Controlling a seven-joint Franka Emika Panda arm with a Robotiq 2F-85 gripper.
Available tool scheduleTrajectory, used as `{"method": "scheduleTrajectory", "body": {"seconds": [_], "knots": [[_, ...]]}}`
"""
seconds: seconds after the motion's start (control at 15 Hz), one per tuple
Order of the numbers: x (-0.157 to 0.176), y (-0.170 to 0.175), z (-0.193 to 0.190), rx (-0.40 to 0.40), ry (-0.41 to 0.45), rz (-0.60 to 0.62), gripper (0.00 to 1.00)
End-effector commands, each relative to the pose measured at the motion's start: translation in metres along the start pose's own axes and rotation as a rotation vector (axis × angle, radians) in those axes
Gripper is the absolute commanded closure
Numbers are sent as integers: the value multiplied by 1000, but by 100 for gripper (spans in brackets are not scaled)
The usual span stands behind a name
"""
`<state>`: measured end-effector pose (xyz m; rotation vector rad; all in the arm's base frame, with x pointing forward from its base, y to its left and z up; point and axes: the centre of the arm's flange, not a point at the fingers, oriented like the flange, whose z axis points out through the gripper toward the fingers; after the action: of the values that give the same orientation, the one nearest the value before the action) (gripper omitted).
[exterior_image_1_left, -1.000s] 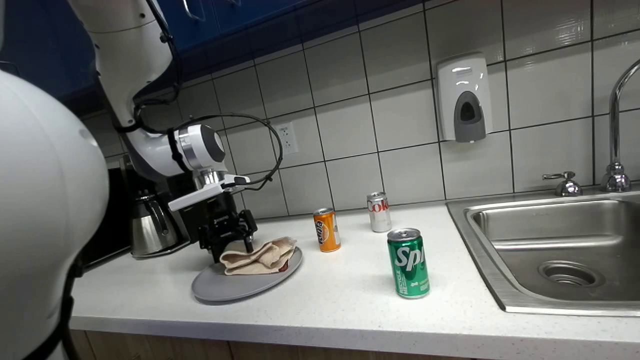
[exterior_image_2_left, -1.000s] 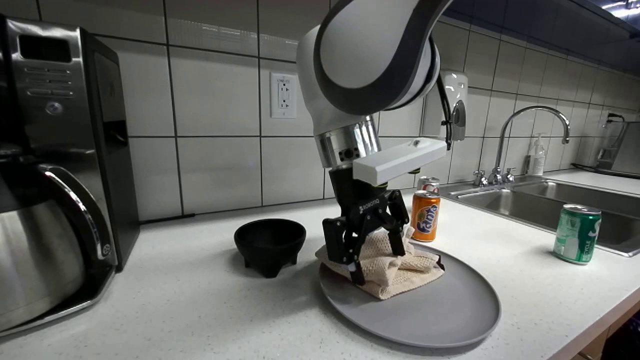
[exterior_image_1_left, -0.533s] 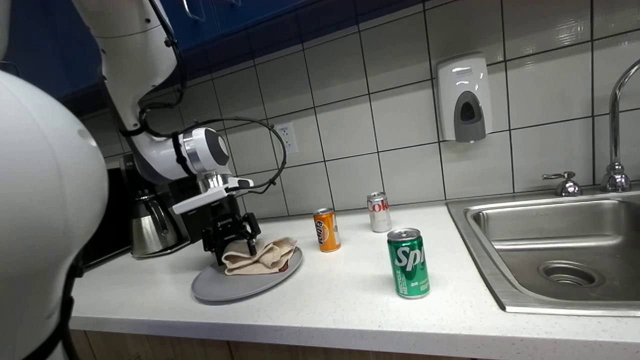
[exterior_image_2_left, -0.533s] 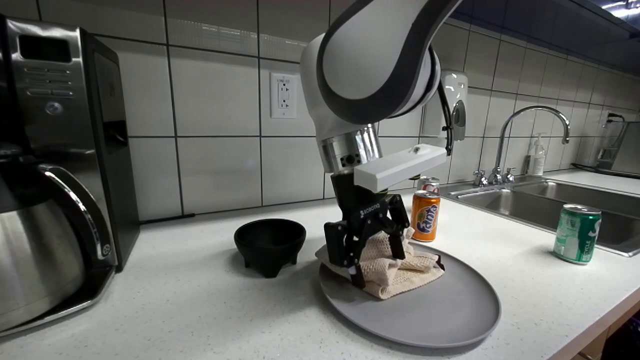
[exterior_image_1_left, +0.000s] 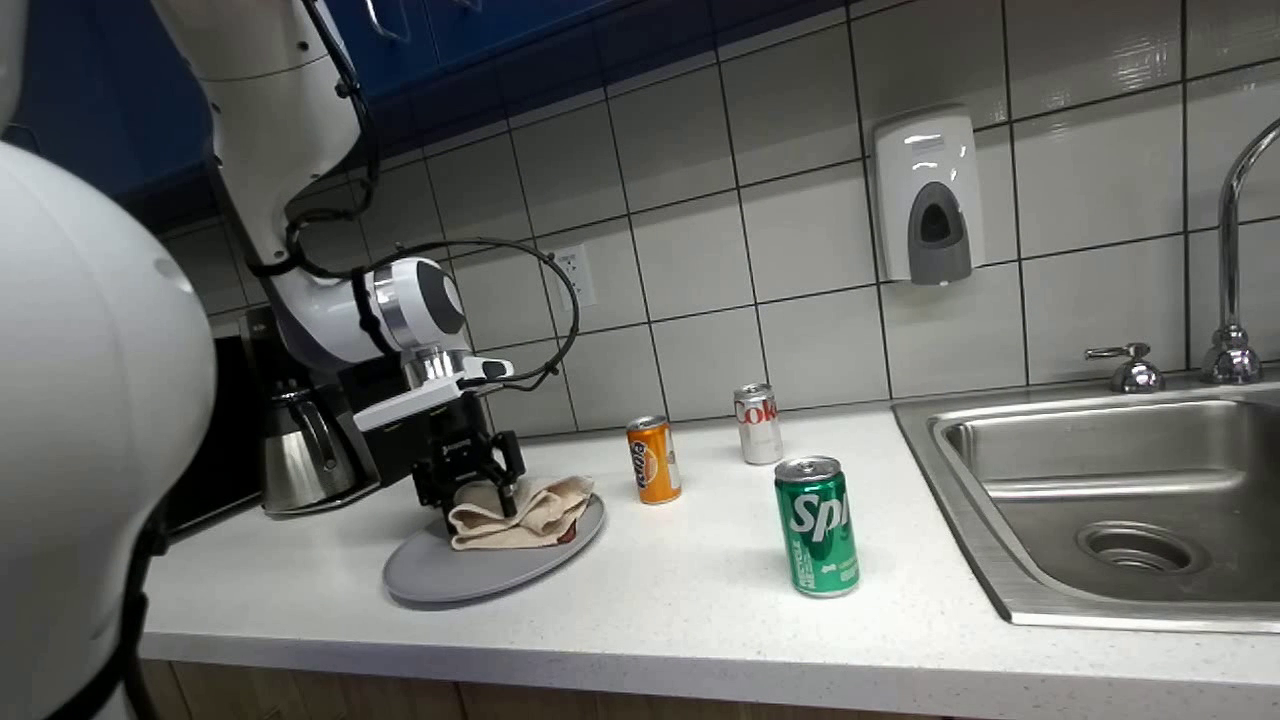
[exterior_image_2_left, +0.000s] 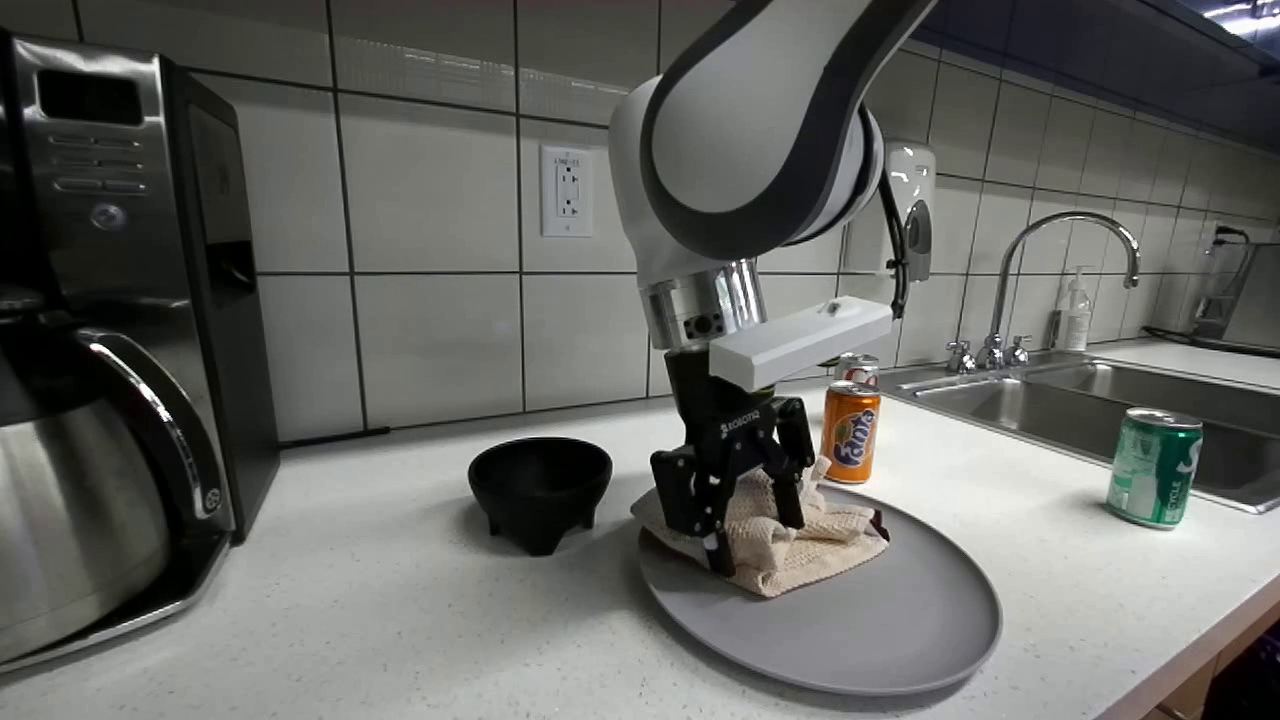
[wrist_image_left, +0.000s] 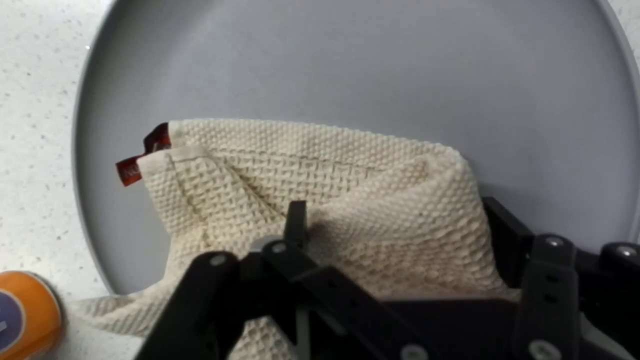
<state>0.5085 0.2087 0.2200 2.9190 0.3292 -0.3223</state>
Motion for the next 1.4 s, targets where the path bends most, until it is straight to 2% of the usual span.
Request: {"method": "scheduleTrajectory", "body": {"seconds": [0.0,0.33,0.47,0.8,1.33], "knots": [[2,4,0,25,11,3,47],[1,4,-2,30,15,2,87],[1,4,-2,30,18,3,99],[-3,5,-6,31,27,11,98],[-25,-11,-51,66,83,16,98]]}}
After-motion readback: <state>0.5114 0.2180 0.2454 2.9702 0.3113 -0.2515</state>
